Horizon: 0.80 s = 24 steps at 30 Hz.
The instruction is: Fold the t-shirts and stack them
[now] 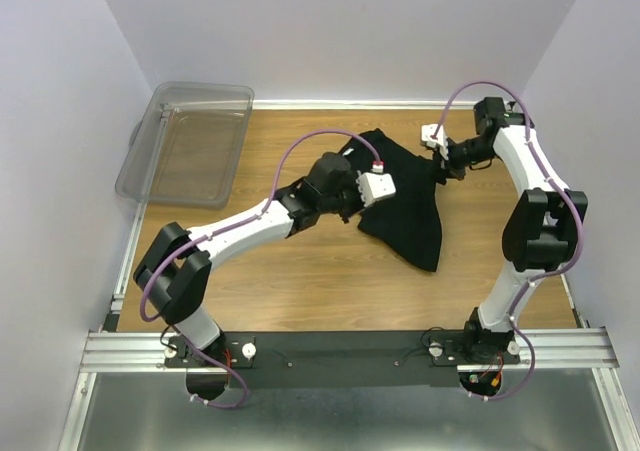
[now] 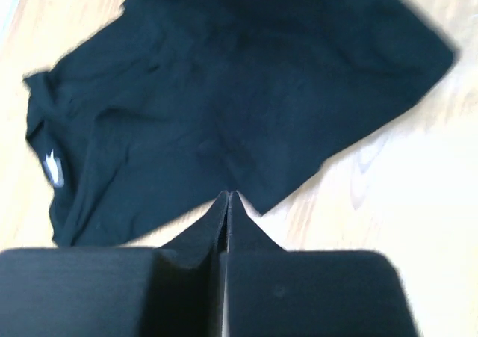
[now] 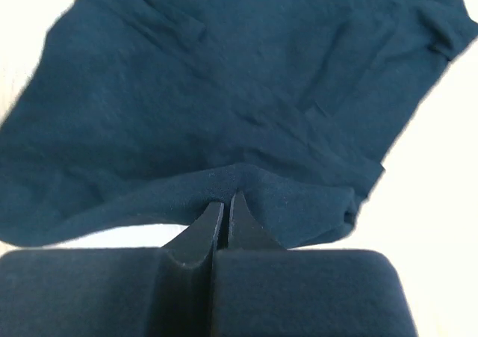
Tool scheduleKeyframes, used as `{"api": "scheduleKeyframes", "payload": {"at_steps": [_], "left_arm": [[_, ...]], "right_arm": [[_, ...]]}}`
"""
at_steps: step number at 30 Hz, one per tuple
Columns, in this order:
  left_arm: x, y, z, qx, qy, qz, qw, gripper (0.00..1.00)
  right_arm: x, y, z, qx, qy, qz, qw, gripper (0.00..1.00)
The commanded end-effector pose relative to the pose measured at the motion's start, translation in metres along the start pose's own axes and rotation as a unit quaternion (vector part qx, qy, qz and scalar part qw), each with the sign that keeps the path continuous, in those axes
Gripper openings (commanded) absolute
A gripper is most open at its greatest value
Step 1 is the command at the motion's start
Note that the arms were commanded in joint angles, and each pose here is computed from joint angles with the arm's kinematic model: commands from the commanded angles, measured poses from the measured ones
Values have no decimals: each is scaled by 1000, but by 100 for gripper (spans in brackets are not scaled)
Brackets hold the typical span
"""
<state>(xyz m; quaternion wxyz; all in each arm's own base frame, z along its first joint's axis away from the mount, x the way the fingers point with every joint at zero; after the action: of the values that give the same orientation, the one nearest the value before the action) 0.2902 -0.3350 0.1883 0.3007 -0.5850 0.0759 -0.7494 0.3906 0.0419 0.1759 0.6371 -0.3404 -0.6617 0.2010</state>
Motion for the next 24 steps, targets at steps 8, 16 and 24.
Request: {"api": "scheduleKeyframes", "payload": {"at_steps": [8,16,24], "left_arm": [[42,41,-118,-33,-78,-57,995,45],[56,104,-144,32,-171,-53,983,65],[36,140,-153,81,-191,6,978,64]], "right_arm": [[-24,7,13,-16,31,71,997,1],[-31,4,17,-28,51,83,995,1],[-32,4,20,-29,59,85,994,1]]}}
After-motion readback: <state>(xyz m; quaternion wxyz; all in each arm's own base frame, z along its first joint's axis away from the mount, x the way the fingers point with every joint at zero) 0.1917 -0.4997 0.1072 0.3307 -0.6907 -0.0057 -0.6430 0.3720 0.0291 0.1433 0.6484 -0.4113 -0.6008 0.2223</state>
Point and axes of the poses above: each gripper's point midway between its finger pads, its own y axis out along the fingers, its own z axis along the line the jaws close on, x = y × z, the point moved 4 cm from there along -y, back along the fingers, and after that the axes turned 5 degrees about y, right-handed, at the moved point
